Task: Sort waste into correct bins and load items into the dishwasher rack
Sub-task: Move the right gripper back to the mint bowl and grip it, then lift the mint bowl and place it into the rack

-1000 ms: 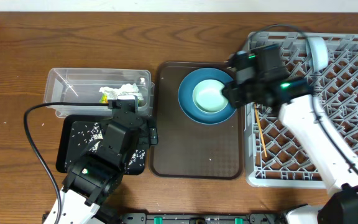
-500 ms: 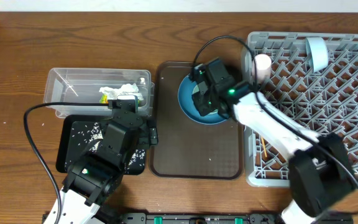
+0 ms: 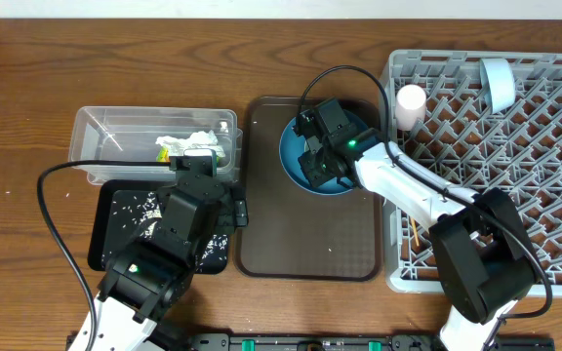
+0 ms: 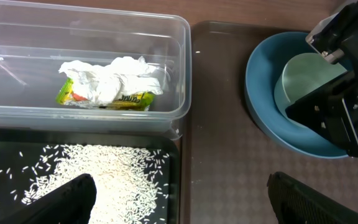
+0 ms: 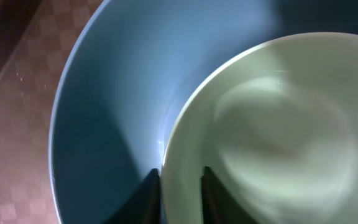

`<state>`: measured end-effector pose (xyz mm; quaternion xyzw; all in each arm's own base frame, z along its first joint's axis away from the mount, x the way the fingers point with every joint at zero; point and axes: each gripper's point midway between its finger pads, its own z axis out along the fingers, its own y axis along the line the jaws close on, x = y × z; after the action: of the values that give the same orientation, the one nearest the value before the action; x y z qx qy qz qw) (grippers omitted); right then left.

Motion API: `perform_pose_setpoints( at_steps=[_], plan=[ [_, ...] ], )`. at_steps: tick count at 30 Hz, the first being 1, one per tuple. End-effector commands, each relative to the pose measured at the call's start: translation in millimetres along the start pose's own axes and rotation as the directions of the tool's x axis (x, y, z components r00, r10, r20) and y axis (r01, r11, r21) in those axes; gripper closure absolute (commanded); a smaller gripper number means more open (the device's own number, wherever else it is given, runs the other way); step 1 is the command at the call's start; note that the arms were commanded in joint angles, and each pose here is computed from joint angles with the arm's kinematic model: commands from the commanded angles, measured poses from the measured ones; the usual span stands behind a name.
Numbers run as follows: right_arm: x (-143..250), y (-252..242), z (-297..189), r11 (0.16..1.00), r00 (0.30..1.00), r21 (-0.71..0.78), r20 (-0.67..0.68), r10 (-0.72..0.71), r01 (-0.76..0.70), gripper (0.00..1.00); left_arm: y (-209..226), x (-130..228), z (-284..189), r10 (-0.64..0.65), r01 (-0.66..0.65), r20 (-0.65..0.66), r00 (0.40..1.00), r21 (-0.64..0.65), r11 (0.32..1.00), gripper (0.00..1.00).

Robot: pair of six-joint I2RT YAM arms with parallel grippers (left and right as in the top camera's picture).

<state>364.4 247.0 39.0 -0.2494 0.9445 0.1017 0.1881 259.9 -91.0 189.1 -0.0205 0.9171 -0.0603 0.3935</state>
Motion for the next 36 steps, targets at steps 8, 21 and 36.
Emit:
perform_pose_setpoints(
  at_steps=[8,21,36],
  plan=[
    [-18,8,-28,1.000,0.997,-0.017,0.078,0.005,-0.004,0.99,-1,-8,-4,-0.017,0.017,0.019,1.000,0.004,1.000,0.09],
    [-65,15,-172,0.979,0.917,-0.202,0.392,0.070,0.012,0.99,-1,-8,-4,-0.017,0.017,0.018,1.000,0.004,1.000,0.09],
    [-46,-119,-260,0.802,0.774,-0.594,0.534,0.339,0.059,0.99,-1,-8,-4,-0.017,0.017,0.018,1.000,0.004,1.000,0.09]
  ],
)
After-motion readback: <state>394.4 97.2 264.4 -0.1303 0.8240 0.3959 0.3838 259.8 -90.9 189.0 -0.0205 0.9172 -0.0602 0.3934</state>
